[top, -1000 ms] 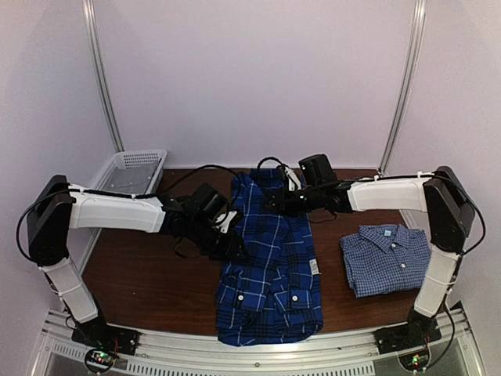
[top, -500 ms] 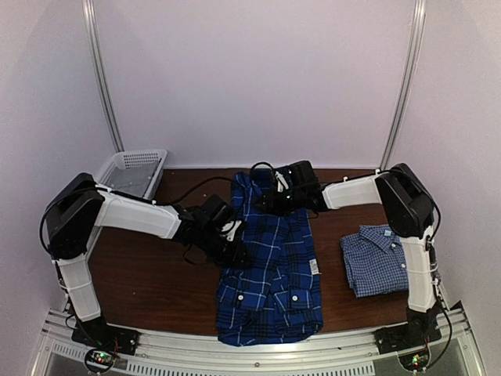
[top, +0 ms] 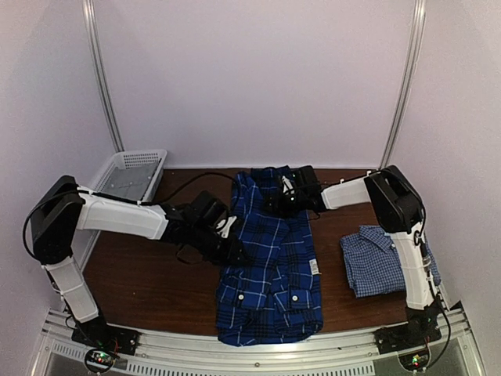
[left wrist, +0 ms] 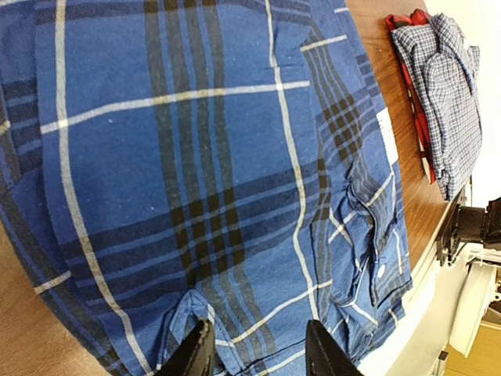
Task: Fold and stack the long sleeve shirts
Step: Fold the rectangle-folded shirt at the center of the board.
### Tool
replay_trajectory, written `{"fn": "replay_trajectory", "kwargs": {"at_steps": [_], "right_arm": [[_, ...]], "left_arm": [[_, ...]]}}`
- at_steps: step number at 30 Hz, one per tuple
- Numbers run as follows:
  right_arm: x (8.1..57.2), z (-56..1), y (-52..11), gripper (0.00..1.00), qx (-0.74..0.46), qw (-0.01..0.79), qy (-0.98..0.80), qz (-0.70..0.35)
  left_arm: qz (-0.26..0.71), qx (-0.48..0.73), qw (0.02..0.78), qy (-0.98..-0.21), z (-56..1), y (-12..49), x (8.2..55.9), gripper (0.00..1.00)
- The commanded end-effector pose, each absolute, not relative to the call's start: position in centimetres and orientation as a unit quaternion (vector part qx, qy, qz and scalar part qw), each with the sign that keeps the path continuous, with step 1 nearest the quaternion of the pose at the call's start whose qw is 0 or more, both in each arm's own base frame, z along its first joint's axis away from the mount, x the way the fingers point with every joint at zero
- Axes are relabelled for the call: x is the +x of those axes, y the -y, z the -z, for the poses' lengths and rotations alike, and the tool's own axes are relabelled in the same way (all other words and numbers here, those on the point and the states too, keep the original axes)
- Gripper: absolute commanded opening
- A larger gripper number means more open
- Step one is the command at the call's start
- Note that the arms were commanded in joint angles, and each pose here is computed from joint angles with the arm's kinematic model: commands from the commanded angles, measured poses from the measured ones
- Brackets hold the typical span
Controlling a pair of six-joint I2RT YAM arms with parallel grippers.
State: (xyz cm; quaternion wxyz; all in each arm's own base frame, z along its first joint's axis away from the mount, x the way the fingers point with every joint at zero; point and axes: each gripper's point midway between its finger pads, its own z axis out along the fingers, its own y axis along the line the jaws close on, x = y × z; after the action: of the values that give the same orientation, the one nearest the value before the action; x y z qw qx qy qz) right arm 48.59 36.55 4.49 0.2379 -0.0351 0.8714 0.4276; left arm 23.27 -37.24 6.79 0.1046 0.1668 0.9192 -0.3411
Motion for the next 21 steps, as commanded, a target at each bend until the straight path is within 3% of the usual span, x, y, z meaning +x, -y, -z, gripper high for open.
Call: {"fn": "replay_trajectory", "kwargs": {"at_steps": [1,9,21], "right_arm": [[49.9,-6.8,-35.9,0.34,-0.035,0.265,-0.866,-0.422],[50.9,-11.8,-35.1,0.42,-0.076,0.322,-0.861,-0.386],[47.9,-13.7,-32.1,0.47,-0.089,0.343,-0.87,-0.342]], "left_arm": [[0.339,0.159,0.155,-0.914,-9.5,37.2,25.4,0.41],[0.305,0.071,0.246,-0.917,-11.9,32.2,35.4,0.41],[0.299,0.084,0.282,-0.908,-10.6,31.6,45.4,0.41]]}}
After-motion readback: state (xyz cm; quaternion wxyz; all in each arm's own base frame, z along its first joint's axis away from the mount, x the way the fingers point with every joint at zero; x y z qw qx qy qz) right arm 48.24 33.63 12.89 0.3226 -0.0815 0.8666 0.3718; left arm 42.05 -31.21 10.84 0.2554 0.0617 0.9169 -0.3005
